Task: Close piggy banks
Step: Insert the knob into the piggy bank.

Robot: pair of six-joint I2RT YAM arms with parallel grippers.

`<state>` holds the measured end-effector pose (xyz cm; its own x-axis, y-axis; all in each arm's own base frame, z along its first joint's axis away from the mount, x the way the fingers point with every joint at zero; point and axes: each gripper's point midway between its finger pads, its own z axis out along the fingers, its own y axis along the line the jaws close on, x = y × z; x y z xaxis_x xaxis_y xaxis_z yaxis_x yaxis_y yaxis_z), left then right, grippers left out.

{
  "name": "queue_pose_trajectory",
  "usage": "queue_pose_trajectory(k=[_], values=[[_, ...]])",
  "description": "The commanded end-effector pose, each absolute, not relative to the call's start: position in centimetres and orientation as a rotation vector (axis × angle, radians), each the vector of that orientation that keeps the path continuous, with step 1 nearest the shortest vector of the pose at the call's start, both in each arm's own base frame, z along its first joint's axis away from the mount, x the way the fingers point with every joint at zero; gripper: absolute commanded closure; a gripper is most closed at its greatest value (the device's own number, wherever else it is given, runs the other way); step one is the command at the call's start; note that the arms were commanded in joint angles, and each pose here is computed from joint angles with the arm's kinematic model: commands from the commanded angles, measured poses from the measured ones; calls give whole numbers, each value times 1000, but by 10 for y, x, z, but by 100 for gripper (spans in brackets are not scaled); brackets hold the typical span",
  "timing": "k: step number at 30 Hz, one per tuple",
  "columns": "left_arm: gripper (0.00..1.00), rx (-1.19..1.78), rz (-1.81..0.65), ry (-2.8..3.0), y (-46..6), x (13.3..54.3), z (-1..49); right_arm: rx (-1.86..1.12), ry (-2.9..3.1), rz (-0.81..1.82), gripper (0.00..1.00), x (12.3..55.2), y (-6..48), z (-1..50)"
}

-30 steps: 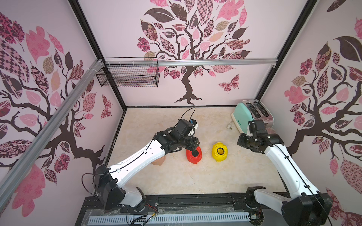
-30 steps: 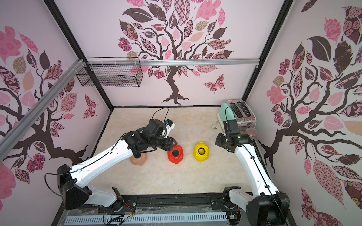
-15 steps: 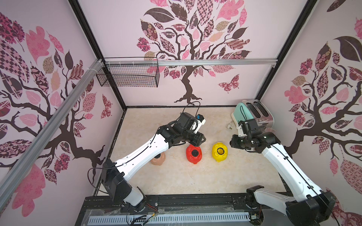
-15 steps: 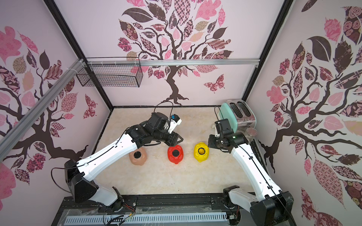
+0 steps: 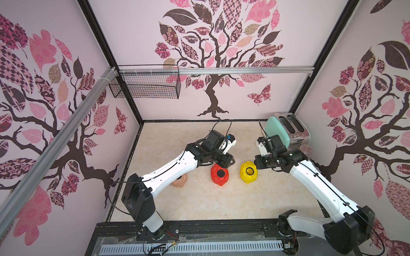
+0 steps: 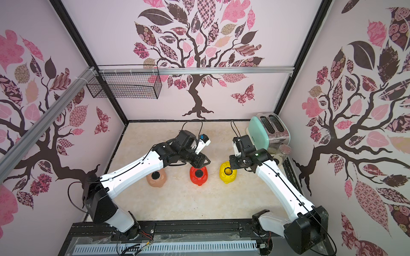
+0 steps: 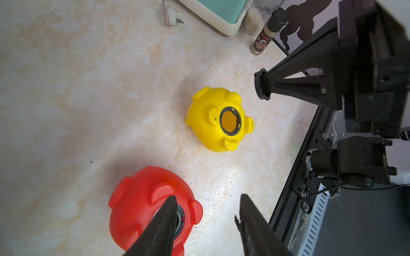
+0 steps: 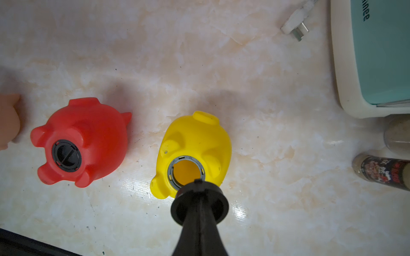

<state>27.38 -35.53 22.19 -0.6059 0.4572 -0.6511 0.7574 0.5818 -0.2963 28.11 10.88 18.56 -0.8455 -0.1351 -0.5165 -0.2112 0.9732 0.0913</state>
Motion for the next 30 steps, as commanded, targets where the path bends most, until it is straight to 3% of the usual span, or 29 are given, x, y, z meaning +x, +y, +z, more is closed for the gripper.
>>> queue_pose_trajectory(k=[1, 11, 30], values=[[52, 1001, -770, 2273, -355, 275, 217, -372, 2546, 154, 100, 282, 109, 187], [52, 1028, -822, 2264, -354, 272, 207, -557, 2490, 222, 100, 265, 118, 176], [52, 1037, -833, 2295, -348, 274, 195, -828, 2497, 208, 100, 274, 132, 153]])
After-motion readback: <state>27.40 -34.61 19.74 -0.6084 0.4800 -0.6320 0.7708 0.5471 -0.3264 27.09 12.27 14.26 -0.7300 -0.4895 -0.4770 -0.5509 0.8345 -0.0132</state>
